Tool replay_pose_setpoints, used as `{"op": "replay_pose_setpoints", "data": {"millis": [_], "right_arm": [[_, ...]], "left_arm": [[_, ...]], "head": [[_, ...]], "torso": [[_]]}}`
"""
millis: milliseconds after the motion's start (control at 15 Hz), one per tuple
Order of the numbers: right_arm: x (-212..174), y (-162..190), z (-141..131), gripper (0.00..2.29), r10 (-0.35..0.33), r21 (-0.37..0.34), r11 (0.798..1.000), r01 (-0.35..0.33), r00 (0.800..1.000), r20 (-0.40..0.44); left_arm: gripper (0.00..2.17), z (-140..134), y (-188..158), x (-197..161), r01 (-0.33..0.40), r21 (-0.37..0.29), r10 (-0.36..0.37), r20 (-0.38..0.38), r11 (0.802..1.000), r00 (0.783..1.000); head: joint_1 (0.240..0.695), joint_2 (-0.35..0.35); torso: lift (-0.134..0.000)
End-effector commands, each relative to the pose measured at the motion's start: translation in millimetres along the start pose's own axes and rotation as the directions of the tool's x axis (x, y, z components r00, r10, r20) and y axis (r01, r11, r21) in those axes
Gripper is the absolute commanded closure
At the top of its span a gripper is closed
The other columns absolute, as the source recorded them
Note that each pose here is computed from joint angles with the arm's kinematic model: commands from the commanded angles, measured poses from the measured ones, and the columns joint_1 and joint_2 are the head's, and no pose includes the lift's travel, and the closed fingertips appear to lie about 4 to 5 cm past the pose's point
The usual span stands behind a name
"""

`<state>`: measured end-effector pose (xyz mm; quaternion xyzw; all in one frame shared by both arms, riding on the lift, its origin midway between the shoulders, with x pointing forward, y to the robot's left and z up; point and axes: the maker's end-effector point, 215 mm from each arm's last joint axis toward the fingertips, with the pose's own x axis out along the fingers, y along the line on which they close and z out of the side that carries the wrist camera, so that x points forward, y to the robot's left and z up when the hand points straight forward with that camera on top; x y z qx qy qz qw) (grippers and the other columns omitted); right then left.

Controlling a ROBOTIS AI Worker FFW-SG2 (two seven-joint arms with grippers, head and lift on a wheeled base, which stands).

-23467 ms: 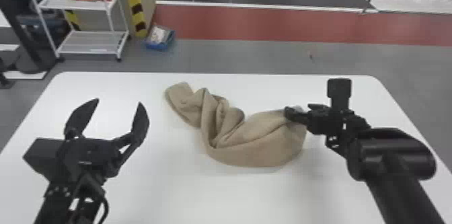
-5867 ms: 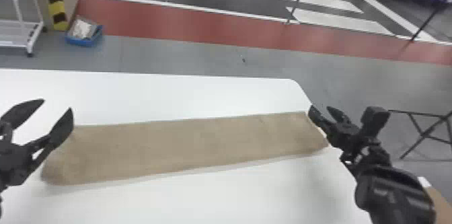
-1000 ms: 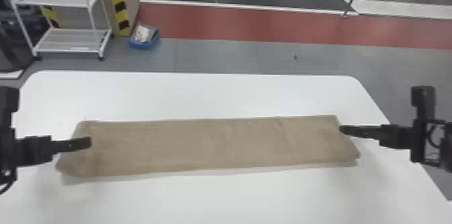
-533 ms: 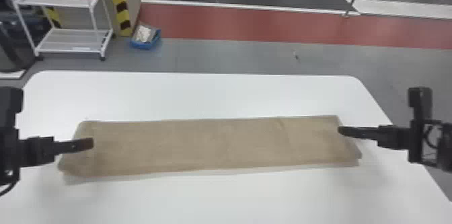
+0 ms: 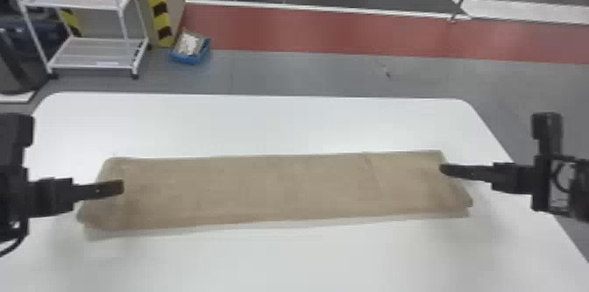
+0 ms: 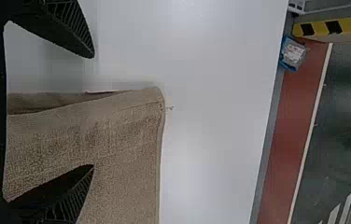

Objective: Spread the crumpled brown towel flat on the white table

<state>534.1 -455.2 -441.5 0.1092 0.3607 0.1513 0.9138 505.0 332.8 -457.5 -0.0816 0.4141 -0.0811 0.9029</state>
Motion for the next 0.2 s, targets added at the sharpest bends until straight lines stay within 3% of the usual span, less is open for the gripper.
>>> {"op": "replay_pose_setpoints", "data": {"millis": [0, 133], "right_arm": [[0.1, 0.3, 0.3, 0.18, 0.002, 0.001, 1.0, -0.002, 1.0, 0.002], [-0.7, -0.5, 2.2, 0.18, 0.0, -0.002, 1.0, 0.0, 1.0, 0.008]], "left_arm": [[0.04, 0.0, -0.6, 0.3, -0.001, 0.002, 0.001, 0.0, 1.0, 1.0], [0.04, -0.5, -2.5, 1.0, 0.0, 0.008, 0.0, -0.003, 1.0, 1.0]], "head": [[0.695, -0.129], [0.695, -0.13]], "torso": [[-0.124], [-0.124]]}}
